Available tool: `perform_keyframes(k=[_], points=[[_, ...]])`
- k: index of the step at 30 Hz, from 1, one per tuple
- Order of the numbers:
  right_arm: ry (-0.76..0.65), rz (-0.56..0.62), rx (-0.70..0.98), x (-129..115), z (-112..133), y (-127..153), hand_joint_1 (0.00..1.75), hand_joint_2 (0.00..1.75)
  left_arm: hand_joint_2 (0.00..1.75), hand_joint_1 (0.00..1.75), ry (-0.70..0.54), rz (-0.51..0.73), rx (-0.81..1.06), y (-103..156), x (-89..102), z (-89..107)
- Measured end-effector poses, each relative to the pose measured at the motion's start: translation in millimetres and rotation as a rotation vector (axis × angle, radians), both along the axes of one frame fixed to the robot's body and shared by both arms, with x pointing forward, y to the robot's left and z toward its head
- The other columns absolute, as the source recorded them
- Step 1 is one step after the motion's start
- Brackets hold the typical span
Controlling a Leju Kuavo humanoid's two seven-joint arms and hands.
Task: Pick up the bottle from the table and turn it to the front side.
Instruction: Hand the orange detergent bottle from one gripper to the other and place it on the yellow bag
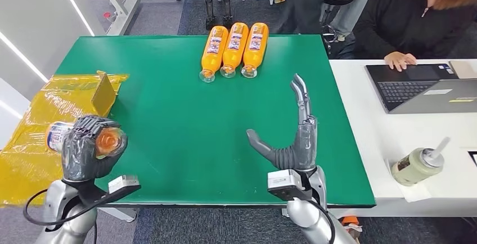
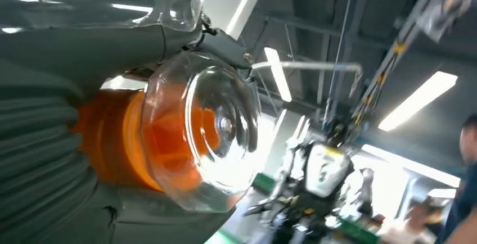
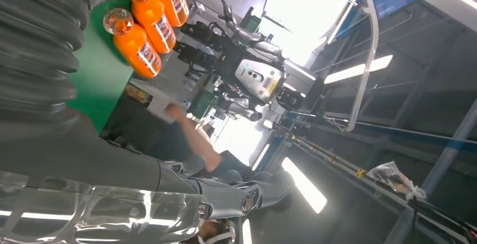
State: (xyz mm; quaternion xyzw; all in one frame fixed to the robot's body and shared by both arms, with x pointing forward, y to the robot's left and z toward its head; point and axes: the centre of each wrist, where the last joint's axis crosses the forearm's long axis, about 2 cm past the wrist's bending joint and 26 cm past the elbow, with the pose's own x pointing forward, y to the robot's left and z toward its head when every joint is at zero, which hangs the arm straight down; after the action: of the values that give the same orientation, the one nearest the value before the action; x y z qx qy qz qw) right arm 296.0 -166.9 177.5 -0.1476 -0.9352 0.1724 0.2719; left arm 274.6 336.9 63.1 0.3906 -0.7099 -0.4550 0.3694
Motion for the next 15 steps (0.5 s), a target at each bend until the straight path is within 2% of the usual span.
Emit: perform_keyframes(k=[2,3,6,7,9,15], points=[[0.0,0.006,-0.002,-1,0,1,0.0,1.75,1.75,1.59,0.041,0.027,0.034,5,6.8,-13.0],[0.001,0.009,-0.004,-1,-1,2,0.0,1.75,1.75,1.38,0.062,0.039,0.051,7,10.1,-19.1],[0.008,0.016,-0.007,-2,-1,3,0.0,1.75,1.75,0.28,0.135,0.071,0.1,12,18.9,-33.2],[0.01,0.017,-0.007,-2,-1,4,0.0,1.75,1.75,0.06,0.16,0.082,0.111,13,21.7,-36.3],[0.014,0.018,-0.008,-2,-1,4,0.0,1.75,1.75,0.0,0.2,0.101,0.127,14,26.9,-39.8],[0.017,0.019,-0.008,0,0,4,0.0,1.75,1.75,0.0,0.267,0.132,0.159,15,34.9,-44.1]])
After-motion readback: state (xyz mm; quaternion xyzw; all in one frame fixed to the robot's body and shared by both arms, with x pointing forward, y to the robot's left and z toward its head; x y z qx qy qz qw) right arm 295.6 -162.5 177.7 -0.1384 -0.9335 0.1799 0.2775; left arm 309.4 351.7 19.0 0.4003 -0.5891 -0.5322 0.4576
